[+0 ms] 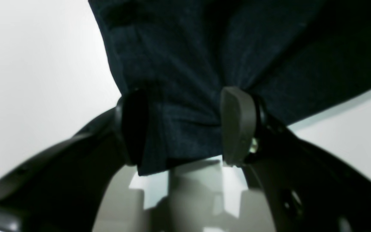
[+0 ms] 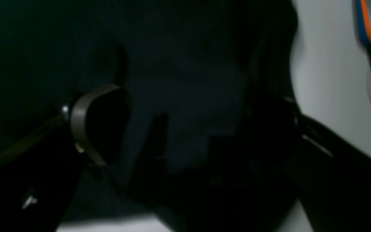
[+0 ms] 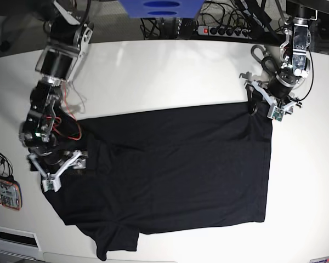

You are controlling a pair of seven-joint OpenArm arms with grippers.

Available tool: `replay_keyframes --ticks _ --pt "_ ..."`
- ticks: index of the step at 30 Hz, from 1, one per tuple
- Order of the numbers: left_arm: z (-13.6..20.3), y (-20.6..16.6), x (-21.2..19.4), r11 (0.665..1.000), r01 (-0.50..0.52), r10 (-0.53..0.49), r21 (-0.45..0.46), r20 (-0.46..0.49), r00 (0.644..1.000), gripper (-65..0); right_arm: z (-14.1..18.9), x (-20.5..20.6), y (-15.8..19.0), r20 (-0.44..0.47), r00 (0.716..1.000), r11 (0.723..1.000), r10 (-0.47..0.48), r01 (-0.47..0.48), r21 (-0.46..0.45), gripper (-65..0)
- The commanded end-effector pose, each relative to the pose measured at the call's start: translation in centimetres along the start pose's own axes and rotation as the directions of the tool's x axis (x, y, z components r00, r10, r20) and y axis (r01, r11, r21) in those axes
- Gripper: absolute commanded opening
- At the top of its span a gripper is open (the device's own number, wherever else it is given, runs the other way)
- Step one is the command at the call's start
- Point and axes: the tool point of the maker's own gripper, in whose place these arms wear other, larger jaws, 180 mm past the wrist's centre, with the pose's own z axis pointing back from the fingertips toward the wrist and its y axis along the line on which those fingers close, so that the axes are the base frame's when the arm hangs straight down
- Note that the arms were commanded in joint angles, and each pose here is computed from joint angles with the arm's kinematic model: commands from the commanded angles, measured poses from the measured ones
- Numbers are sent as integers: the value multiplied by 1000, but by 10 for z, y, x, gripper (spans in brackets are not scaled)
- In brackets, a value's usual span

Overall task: Fold the T-shirt properly
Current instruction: 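Shift the right gripper along the shirt edge while the left holds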

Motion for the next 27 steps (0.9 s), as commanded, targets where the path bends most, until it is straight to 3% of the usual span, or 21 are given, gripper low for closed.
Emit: replay_keyframes --ticks 1,10,15,20,27 --pt "6 -1 -39 999 53 -53 -5 -172 984 -312 -5 -20 -3 -63 998 1000 -6 6 1 -54" --pt "2 -14 -38 1000 26 -29 -16 -160 987 -312 -44 -95 14 -175 977 988 -121 135 69 -54" --pt "2 -13 -37 1000 28 -30 -14 -159 987 -312 -52 -152 15 -316 946 995 -67 86 47 -54" --pt "2 -13 -36 999 29 -31 -14 -158 987 -312 -48 -150 3 -329 944 1000 8 -4 14 -54" --pt "2 -13 -37 999 28 -30 -15 -159 987 -312 -46 -131 -3 -287 957 999 33 -37 -8 -54"
